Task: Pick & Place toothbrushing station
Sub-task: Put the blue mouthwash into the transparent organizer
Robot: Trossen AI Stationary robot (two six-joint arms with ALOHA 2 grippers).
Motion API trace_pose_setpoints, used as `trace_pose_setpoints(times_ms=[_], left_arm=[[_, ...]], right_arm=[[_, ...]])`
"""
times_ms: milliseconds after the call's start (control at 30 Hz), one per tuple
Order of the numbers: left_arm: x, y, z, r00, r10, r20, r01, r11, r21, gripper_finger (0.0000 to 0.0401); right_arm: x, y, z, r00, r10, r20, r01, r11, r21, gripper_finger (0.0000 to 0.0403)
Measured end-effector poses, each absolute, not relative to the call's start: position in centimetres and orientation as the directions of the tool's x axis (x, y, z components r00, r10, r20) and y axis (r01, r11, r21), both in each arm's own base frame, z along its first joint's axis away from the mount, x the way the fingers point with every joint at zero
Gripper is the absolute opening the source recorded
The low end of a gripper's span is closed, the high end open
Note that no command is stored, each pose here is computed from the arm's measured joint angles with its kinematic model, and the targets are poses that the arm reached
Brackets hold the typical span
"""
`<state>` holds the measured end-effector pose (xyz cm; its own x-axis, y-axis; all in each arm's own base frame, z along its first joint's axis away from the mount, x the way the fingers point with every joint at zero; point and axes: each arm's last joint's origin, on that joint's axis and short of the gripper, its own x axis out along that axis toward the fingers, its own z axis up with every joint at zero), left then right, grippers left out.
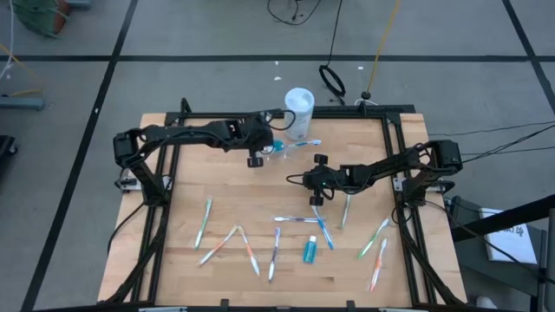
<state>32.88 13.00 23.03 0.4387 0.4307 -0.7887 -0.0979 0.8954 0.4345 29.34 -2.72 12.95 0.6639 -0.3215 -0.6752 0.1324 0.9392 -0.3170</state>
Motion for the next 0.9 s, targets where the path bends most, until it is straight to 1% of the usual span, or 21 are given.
trace_pose_setpoints(times_ms=[100,267,367,500,700,900], left_arm=[[32.8,13.1,23.0,0.424,0.436,-0.794,-0.137,0.897,0.42,0.0004],[33.0,13.4,22.5,0.426,0.444,-0.788,-0.153,0.894,0.421,0.0003],[33.6,13.7,21.9,0.434,0.446,-0.783,-0.156,0.893,0.422,0.0003],[34.3,13.9,20.5,0.418,0.446,-0.792,-0.128,0.892,0.434,0.0003],[35.1,13.9,20.8,0.488,0.464,-0.739,-0.146,0.878,0.455,0.0002],[35.4,14.0,21.0,0.512,0.47,-0.719,-0.155,0.874,0.461,0.0002]], right_arm=[[29.3,-2.7,12.9,0.663,-0.322,-0.676,0.132,0.939,-0.317,0.0],[29.3,-2.7,12.9,0.663,-0.322,-0.675,0.132,0.939,-0.317,0.0],[29.3,-2.7,12.9,0.663,-0.322,-0.676,0.132,0.939,-0.317,0.0],[29.3,-2.7,12.9,0.663,-0.322,-0.675,0.133,0.939,-0.317,0.0],[29.4,-2.7,13.0,0.672,-0.322,-0.667,0.133,0.938,-0.319,0.0],[29.4,-2.7,13.1,0.674,-0.323,-0.664,0.136,0.938,-0.318,0.0]])
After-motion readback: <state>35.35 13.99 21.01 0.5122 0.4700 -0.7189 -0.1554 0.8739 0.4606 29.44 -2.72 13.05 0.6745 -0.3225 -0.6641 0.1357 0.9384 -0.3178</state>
